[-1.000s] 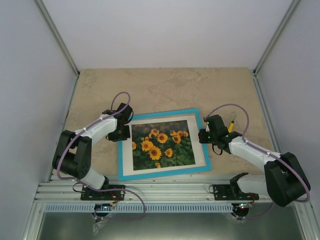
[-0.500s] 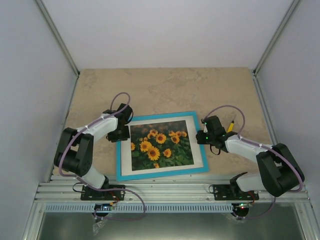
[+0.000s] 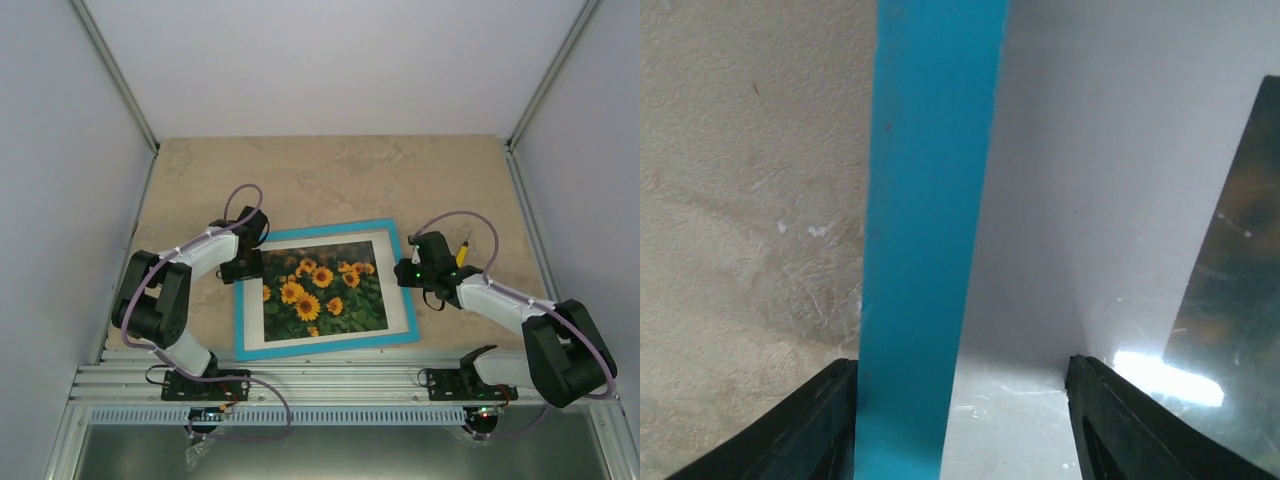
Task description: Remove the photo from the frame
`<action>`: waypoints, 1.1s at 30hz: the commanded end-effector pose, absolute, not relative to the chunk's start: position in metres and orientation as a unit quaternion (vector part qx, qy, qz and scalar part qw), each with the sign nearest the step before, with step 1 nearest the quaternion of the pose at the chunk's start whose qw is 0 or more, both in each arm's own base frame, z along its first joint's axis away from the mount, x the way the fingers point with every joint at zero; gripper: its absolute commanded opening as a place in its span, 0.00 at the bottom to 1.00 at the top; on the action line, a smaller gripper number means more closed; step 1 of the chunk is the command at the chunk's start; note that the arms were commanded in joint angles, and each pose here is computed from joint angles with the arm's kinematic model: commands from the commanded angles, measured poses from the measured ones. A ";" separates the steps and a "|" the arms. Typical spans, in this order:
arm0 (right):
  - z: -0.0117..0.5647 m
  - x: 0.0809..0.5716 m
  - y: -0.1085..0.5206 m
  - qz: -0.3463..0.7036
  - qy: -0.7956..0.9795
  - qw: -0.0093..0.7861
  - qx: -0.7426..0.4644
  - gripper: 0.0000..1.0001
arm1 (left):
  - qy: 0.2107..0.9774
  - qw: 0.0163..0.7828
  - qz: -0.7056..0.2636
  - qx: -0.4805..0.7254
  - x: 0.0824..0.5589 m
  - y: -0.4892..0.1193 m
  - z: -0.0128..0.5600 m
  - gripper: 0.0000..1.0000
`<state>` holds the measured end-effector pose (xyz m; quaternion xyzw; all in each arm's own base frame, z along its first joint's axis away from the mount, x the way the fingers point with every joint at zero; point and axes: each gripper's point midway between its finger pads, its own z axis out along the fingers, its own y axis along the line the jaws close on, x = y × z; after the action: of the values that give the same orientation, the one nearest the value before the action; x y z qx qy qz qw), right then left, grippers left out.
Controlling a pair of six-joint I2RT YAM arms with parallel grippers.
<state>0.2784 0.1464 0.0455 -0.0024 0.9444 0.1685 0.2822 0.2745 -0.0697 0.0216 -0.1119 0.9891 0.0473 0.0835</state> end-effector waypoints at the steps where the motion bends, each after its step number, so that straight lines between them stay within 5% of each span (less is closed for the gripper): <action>1: 0.086 0.287 0.183 0.278 0.910 0.308 -0.016 0.00 | 0.986 0.119 0.021 -0.118 0.290 -0.081 0.040 0.59; 11: 0.083 0.291 0.171 0.274 0.910 0.312 0.006 0.01 | 0.985 0.119 0.036 -0.116 0.286 -0.075 0.039 0.59; 33: 0.104 0.318 0.149 0.238 0.909 0.343 0.012 0.01 | 0.980 0.170 -0.011 -0.107 0.315 -0.088 0.087 0.07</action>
<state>0.2937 0.1306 0.0588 0.0122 0.9347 0.1905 0.2998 0.2813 -0.0715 0.0564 -0.0693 0.9902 0.0357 0.1155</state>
